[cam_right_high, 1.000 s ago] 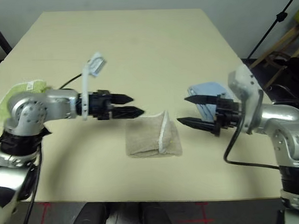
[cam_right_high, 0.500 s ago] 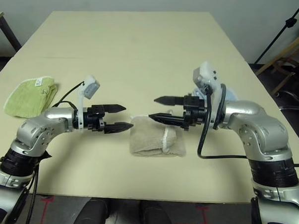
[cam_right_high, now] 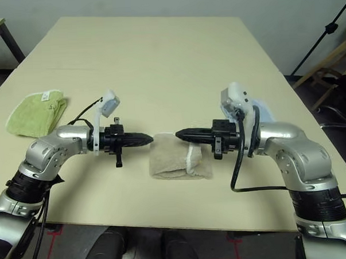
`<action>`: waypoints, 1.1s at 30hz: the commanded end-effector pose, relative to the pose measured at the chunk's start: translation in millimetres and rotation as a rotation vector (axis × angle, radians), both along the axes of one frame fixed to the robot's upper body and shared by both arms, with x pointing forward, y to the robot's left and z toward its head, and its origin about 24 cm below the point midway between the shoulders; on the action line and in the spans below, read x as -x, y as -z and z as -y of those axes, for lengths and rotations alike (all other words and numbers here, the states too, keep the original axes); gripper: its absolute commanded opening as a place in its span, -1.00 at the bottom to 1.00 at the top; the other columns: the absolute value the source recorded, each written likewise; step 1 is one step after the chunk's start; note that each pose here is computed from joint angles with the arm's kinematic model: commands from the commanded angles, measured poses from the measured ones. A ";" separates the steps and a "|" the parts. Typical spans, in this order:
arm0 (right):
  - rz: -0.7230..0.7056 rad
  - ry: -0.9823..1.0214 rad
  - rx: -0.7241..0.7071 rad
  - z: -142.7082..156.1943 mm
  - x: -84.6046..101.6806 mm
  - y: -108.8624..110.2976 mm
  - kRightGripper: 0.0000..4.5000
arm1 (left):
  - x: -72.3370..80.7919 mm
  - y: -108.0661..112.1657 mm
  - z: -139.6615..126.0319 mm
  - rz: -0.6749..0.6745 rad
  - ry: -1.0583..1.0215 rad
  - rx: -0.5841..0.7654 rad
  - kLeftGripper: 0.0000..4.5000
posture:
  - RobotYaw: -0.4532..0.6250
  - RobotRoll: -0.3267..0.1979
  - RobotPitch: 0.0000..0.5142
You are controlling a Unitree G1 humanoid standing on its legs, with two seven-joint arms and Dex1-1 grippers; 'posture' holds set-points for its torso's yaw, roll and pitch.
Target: Fold the towel and set it aside.
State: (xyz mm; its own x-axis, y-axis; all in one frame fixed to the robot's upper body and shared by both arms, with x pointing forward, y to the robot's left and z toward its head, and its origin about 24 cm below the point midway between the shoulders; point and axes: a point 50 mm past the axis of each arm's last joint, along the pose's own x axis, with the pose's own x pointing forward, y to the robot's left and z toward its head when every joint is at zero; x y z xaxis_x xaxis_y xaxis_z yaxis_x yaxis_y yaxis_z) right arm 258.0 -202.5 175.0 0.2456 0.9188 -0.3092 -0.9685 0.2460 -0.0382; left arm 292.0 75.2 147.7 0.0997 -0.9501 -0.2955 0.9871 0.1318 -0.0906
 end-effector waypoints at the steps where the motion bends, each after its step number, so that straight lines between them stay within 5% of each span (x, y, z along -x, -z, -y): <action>1: -0.022 -0.033 0.130 3.4 3.6 17.7 -1.00 | 0.0 14.9 7.9 -0.019 0.035 -0.037 -0.99 | 0.08 0.25 -0.57; 15: -0.037 0.046 0.369 47.7 -2.7 65.7 -1.00 | -11.6 52.4 20.6 -0.016 0.047 -0.116 -0.99 | 0.04 0.25 -0.54; 23: 0.091 0.122 0.432 60.4 -28.1 80.2 -1.00 | -23.9 55.1 12.3 0.028 -0.001 -0.134 -0.99 | 0.03 0.25 -0.59; 33: -0.026 0.132 0.019 63.6 -26.1 31.7 -1.00 | -25.4 17.3 13.1 0.036 0.006 0.020 -0.99 | 0.03 0.25 -0.61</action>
